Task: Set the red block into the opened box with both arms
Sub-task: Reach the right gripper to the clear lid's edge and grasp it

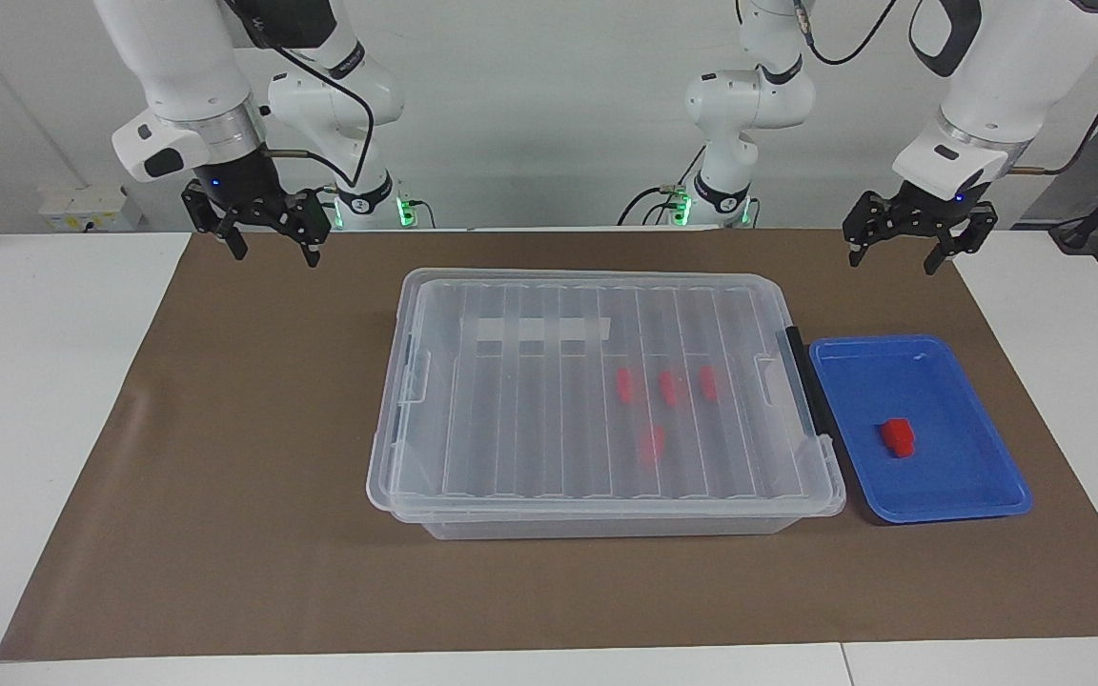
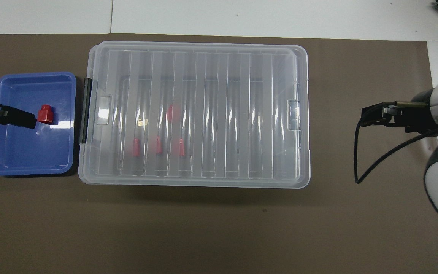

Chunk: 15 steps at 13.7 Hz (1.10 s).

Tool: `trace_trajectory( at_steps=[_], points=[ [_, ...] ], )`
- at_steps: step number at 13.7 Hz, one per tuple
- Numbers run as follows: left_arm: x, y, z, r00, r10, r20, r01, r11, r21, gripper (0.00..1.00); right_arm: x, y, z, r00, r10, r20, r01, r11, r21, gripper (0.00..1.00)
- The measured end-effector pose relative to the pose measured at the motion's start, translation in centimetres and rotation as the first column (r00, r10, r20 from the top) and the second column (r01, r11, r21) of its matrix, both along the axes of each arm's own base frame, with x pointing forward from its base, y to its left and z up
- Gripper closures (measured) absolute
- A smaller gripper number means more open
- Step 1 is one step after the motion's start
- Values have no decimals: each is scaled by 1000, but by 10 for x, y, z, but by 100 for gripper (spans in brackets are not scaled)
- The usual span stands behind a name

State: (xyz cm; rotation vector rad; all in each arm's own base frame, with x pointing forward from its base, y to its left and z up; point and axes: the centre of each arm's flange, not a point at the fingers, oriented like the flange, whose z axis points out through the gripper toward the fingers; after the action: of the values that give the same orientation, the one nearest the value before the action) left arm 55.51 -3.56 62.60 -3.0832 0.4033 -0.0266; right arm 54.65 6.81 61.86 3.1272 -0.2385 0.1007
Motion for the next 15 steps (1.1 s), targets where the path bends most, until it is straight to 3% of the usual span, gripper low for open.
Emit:
trace_trajectory(
  at_steps=[2,10,15],
  points=[
    [0,0,0,1000,0,0,0,1000,0,0,5,13,-17,1000,-4,25,4,1000,5,1],
    [0,1,0,1000,2,0,-2,1000,0,0,42,56,-91,998,-33,47,31,999,36,1],
    [0,7,0,1000,13,1,-13,1000,0,0,54,71,-133,1000,-16,8,15,999,40,2]
  ],
)
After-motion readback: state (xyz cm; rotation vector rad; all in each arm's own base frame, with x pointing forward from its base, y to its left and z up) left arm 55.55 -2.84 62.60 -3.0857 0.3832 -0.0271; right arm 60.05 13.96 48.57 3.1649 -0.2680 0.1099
